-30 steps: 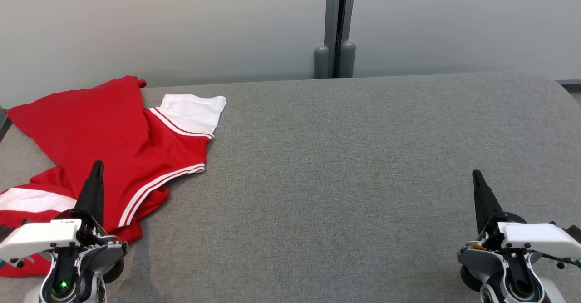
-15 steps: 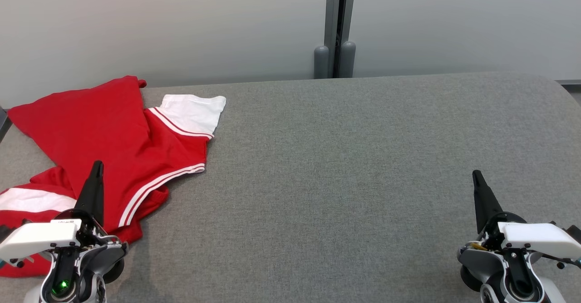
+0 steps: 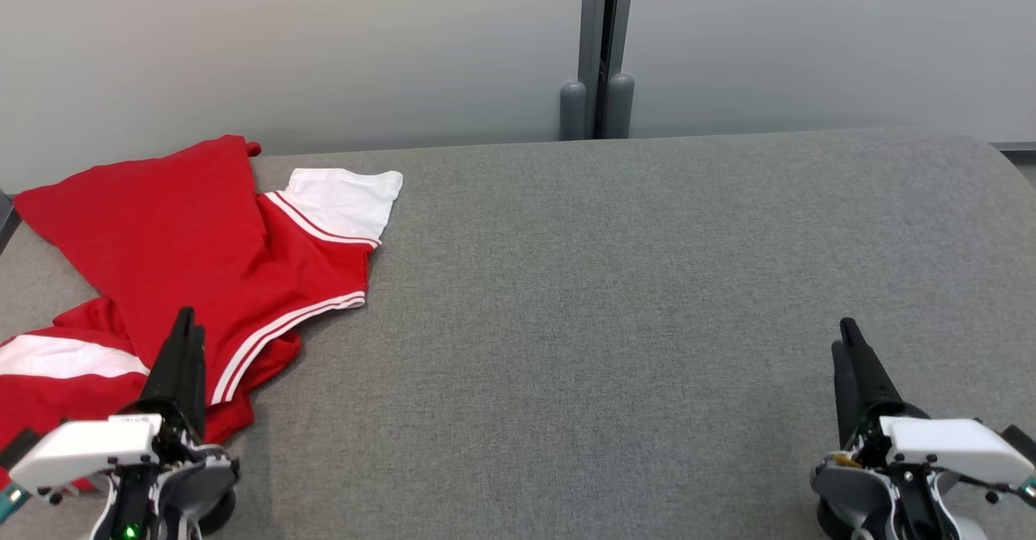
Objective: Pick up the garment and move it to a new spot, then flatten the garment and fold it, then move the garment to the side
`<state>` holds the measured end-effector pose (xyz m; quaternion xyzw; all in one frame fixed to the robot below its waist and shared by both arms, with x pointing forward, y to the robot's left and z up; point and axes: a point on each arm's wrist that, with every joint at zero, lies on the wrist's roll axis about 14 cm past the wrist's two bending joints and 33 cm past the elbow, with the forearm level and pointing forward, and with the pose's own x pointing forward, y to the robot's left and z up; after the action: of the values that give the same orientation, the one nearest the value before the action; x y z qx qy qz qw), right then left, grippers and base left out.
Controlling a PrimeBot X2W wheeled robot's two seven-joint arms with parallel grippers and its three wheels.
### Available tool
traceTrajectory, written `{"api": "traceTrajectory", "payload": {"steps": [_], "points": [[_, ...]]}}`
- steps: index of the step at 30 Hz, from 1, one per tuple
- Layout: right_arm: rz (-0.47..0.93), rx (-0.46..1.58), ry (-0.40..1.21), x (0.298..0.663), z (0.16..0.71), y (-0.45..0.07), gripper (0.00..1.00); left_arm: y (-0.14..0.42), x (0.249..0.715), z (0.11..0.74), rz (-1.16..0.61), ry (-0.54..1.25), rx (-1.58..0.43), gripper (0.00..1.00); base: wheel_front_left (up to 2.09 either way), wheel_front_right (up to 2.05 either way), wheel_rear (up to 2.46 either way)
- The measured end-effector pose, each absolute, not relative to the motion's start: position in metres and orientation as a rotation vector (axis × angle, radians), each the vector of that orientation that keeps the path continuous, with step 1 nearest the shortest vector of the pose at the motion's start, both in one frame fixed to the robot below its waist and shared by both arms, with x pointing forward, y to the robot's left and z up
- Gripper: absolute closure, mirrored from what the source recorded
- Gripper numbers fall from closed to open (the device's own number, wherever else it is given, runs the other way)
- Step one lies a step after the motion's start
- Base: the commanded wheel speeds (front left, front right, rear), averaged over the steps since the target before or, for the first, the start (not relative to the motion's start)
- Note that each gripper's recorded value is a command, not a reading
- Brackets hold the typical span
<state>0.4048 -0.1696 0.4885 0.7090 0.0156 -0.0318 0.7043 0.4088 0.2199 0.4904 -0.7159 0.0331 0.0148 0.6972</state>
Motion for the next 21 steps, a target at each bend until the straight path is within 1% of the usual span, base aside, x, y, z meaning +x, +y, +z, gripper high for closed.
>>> {"api": "traceTrajectory", "payload": {"steps": [3, 5, 16, 21], "points": [[-0.117, 1.581, 0.078, 0.394, 0.469, -0.168, 0.0, 0.215, 0.396, 0.467, 0.085, 0.125, -1.616, 0.0, 0.0, 0.0, 0.0], [-0.126, 1.581, 0.084, 0.392, 0.466, -0.169, 0.0, 0.214, 0.394, 0.463, 0.101, 0.129, -1.62, 0.0, 0.0, 0.0, 0.0], [-0.091, 1.59, 0.022, 0.397, 0.486, -0.172, 0.0, 0.211, 0.4, 0.476, 0.095, 0.072, -1.593, 0.0, 0.0, 0.0, 0.0], [-0.078, 1.561, -0.01, 0.398, 0.495, -0.174, 0.0, 0.212, 0.402, 0.482, 0.095, 0.05, -1.56, 0.0, 0.0, 0.0, 0.0]]}}
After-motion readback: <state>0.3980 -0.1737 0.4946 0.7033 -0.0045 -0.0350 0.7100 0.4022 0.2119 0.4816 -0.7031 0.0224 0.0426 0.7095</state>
